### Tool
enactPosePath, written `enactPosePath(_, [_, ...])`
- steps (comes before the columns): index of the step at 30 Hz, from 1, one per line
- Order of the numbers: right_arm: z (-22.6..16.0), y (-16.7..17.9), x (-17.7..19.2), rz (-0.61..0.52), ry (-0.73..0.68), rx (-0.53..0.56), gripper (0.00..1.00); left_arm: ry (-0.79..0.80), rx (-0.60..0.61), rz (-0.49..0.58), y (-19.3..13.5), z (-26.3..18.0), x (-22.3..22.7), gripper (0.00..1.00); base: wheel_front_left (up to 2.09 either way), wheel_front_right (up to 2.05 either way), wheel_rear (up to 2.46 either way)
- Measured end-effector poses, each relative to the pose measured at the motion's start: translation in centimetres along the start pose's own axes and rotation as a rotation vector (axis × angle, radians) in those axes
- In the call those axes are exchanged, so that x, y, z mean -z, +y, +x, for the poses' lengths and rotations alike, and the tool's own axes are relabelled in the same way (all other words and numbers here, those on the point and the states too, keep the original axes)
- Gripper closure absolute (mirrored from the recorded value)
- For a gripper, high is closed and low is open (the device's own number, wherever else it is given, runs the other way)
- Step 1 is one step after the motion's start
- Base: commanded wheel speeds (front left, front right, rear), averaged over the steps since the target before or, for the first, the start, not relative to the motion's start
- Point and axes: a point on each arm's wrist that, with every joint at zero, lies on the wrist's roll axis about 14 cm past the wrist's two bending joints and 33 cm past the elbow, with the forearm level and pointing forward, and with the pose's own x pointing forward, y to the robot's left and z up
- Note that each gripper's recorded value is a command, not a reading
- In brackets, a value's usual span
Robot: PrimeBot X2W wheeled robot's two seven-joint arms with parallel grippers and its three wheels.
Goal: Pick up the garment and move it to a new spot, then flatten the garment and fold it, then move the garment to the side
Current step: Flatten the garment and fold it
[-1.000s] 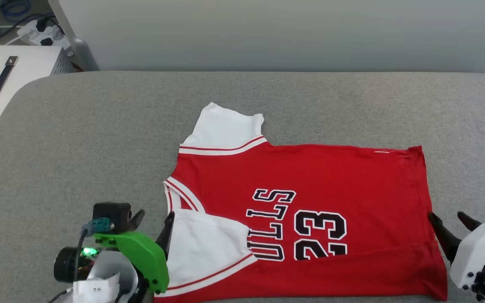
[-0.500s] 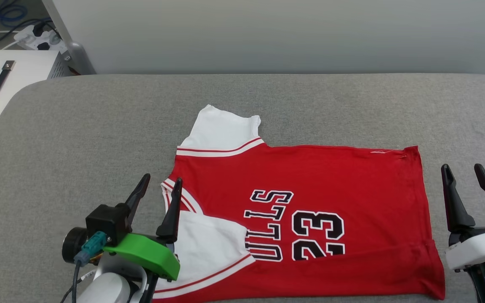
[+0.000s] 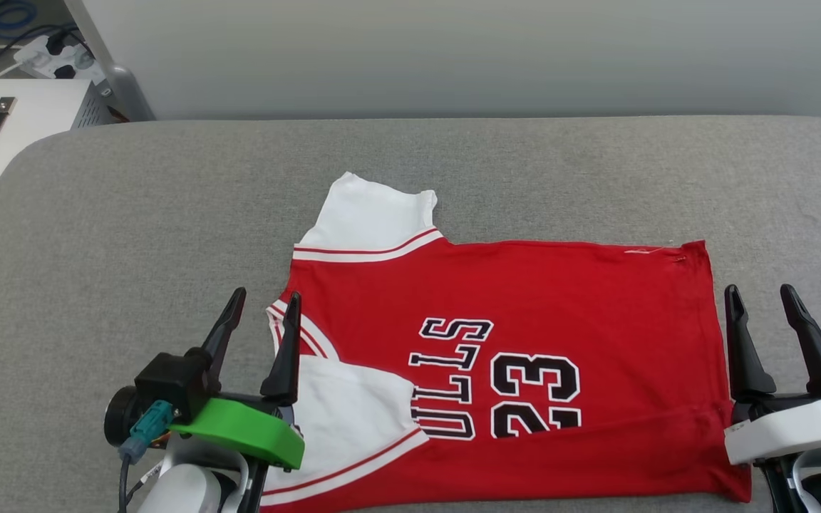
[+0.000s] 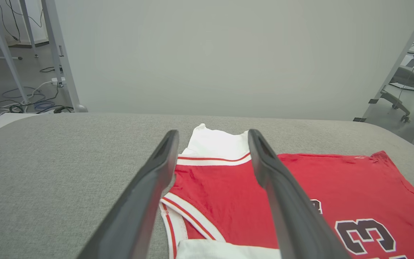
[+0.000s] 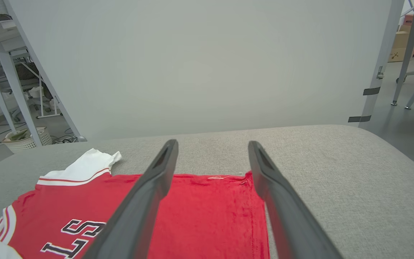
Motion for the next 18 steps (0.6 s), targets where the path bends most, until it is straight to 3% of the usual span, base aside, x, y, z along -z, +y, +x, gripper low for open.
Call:
enactPosePath(10, [0.6, 0.3, 1.4, 0.029, 0.030, 0.003, 0.00, 0.035, 0.043, 0.022, 0.7, 2.8, 1.7, 0.00, 0.00, 0.00, 0.00])
enactPosePath(14, [1.0, -0.2, 2.0, 0.029, 0.043, 0.017, 0.00, 0.105, 0.110, 0.049, 0.6, 6.4, 2.6, 0.00, 0.00, 0.00, 0.00])
enactPosePath(18, [1.7, -0.7, 2.8, 0.031, 0.060, 0.031, 0.00, 0.232, 0.183, 0.141, 0.8, 11.0, 3.1, 0.00, 0.00, 0.00, 0.00])
